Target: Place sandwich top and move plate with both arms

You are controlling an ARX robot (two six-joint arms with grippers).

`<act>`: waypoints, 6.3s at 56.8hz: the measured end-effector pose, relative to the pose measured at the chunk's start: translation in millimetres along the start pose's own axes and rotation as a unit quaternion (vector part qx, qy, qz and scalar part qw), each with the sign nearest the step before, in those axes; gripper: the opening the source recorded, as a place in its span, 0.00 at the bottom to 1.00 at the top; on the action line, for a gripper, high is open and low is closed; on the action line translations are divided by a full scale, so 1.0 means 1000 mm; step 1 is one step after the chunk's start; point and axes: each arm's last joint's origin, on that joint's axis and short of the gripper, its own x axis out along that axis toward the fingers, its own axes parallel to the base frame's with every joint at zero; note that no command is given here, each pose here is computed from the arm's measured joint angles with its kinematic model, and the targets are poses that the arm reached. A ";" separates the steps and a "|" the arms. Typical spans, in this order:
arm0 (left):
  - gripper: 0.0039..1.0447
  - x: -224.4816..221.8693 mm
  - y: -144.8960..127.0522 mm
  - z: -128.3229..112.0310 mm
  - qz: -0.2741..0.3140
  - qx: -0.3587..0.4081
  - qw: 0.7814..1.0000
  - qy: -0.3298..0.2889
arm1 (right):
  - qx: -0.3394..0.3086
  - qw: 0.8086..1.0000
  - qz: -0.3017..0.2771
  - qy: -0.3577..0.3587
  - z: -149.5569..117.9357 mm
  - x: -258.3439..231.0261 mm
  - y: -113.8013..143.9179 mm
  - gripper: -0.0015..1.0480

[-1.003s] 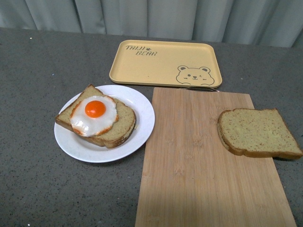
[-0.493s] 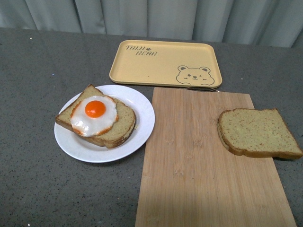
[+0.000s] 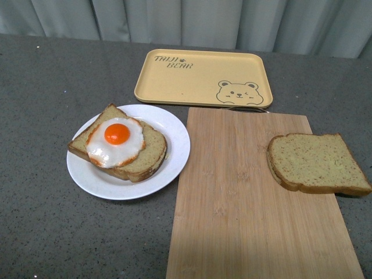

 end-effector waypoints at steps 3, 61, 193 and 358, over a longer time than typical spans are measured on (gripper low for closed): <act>0.94 0.000 0.000 0.000 0.000 0.000 1.000 0.000 | 0.000 1.000 0.000 0.000 0.000 0.000 0.000 0.91; 0.94 0.000 0.000 0.000 0.000 0.000 1.000 0.000 | -0.131 0.978 -0.127 0.102 0.003 0.028 -0.011 0.91; 0.94 0.000 0.000 0.000 0.000 0.000 1.000 0.000 | 0.418 0.815 0.251 0.313 -0.061 0.228 0.102 0.03; 0.94 0.000 0.000 0.000 0.000 0.000 1.000 0.000 | 0.001 1.000 -0.001 0.005 -0.001 0.037 0.000 0.01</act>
